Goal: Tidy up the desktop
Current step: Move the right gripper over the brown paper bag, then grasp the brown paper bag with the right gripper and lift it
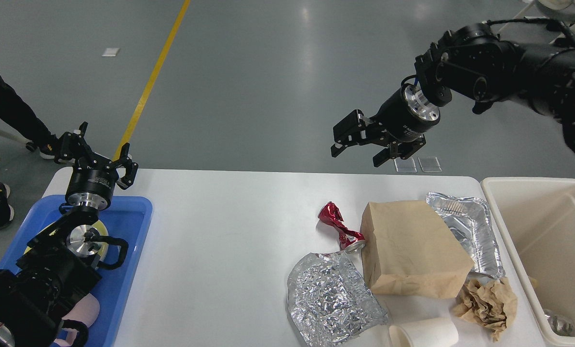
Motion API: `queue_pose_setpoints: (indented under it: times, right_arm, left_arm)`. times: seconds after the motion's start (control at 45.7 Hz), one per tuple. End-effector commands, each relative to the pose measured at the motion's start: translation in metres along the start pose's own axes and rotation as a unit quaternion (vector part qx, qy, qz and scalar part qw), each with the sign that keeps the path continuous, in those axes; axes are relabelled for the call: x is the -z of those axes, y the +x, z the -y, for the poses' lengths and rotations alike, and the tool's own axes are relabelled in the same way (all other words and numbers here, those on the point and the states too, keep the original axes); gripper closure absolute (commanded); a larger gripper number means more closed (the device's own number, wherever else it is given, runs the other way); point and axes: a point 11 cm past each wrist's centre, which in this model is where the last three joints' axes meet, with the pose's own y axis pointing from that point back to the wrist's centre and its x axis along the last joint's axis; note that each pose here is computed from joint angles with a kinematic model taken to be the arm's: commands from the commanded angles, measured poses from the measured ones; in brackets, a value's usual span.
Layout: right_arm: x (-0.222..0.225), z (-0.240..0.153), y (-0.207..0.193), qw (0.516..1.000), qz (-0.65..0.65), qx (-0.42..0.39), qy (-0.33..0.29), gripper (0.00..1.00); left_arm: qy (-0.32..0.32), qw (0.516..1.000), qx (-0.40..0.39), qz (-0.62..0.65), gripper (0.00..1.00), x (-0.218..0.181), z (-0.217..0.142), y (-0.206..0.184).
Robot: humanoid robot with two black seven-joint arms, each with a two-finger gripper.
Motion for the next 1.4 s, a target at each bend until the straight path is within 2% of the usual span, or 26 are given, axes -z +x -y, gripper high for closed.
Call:
queue_pose_setpoints:
  times: [0.0, 0.153, 0.197, 0.262, 0.415, 0.525, 1.05, 1.093, 1.115, 1.225, 1.29, 1.356, 1.378]
  right_arm:
    - [0.022, -0.015, 0.009, 0.997, -0.045, -0.012, -0.066, 0.00]
    - [0.027, -0.017, 0.012, 0.987, -0.072, -0.017, -0.140, 0.00]
    - [0.026, -0.007, 0.008, 0.986, -0.076, -0.009, -0.151, 0.00]
    - [0.013, 0.030, -0.011, 0.983, -0.073, 0.029, -0.163, 0.00]
    - [-0.020, 0.087, -0.042, 0.981, -0.062, 0.056, -0.175, 0.03]
    - [-0.043, 0.111, -0.057, 0.978, -0.055, 0.055, -0.192, 0.03]
    - [-0.088, 0.163, -0.089, 0.977, -0.032, 0.050, -0.204, 0.04]
    - [-0.089, 0.167, -0.090, 0.978, -0.034, 0.042, -0.203, 0.11]
    - [-0.090, 0.169, -0.091, 0.978, -0.033, 0.039, -0.202, 0.20]
    - [-0.091, 0.169, -0.092, 0.979, -0.029, 0.037, -0.200, 0.48]
    - [-0.091, 0.169, -0.091, 0.979, -0.030, 0.033, -0.199, 0.57]
    - [-0.095, 0.167, -0.091, 0.977, -0.033, 0.034, -0.207, 0.87]
    - [-0.096, 0.167, -0.091, 0.977, -0.033, 0.035, -0.209, 0.94]
  left_arm:
    - [0.000, 1.000, 0.000, 0.000, 0.04, 0.000, 0.000, 0.000]
    - [0.000, 1.000, 0.000, 0.000, 0.04, 0.000, 0.000, 0.000]
    - [0.000, 1.000, 0.000, 0.000, 0.04, 0.000, 0.000, 0.000]
    - [0.000, 1.000, 0.000, 0.000, 0.04, 0.000, 0.000, 0.000]
    - [0.000, 1.000, 0.000, 0.000, 0.04, 0.000, 0.000, 0.000]
    - [0.000, 1.000, 0.000, 0.000, 0.04, 0.000, 0.000, 0.000]
    - [0.000, 1.000, 0.000, 0.000, 0.04, 0.000, 0.000, 0.000]
    - [0.000, 1.000, 0.000, 0.000, 0.04, 0.000, 0.000, 0.000]
    - [0.000, 1.000, 0.000, 0.000, 0.04, 0.000, 0.000, 0.000]
    - [0.000, 1.000, 0.000, 0.000, 0.04, 0.000, 0.000, 0.000]
    - [0.000, 1.000, 0.000, 0.000, 0.04, 0.000, 0.000, 0.000]
    - [-0.001, 1.000, 0.000, 0.000, 0.04, 0.000, 0.000, 0.000]
    - [0.000, 1.000, 0.000, 0.000, 0.04, 0.000, 0.000, 0.000]
